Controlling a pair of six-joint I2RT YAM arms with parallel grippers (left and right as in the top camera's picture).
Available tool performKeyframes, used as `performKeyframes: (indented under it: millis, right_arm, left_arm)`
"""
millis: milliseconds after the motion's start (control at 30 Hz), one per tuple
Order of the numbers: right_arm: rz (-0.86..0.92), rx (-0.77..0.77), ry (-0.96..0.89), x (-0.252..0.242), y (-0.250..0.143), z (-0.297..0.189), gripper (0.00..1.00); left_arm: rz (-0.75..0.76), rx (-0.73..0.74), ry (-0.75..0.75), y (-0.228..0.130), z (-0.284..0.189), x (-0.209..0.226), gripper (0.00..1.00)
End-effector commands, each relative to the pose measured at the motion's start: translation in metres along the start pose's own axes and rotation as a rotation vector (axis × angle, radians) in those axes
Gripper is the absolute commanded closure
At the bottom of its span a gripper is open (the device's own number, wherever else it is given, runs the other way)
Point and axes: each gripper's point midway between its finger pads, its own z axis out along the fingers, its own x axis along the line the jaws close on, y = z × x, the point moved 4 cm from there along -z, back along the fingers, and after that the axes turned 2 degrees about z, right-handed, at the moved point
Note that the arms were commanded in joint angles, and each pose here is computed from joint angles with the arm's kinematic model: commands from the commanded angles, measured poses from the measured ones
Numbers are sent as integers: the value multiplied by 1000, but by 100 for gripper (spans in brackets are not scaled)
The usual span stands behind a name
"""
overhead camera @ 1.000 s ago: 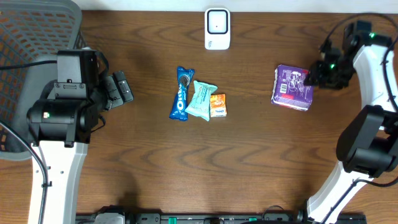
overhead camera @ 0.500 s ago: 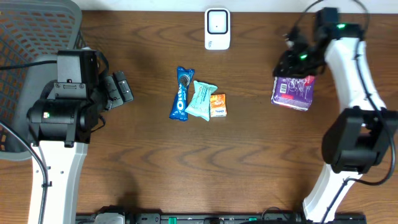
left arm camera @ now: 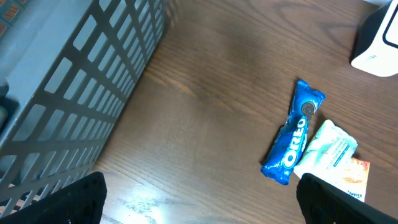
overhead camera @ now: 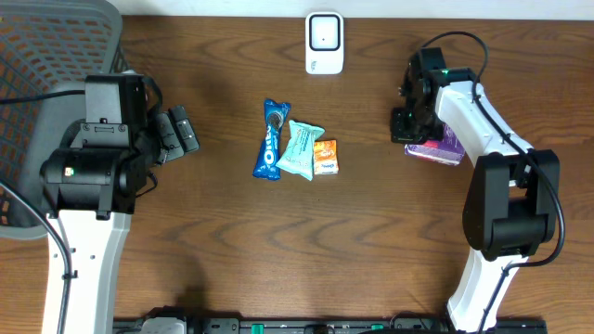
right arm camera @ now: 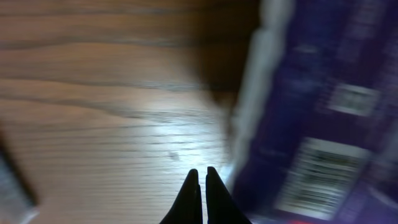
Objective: Scan the item barcode
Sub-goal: 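Move the right gripper left toward the orange packet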
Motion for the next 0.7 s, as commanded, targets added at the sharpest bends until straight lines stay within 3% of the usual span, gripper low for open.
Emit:
performKeyframes:
  millis: [0,333,467,667]
  right_arm:
    - [51,-8,-112,-19,-1,1,99]
    - [64,0,-155,-30,-4,3,97]
    - [45,-3,-77,-17,3,-9,86]
    - [-64,-17,167,26,15,-41,61]
  left_arm:
    - [10,-6,10,3,-1,2,2]
    - [10,-6,10,3,-1,2,2]
    - [10,-6,9,3,-1,2,2]
    - [10,-6,10,3,-1,2,2]
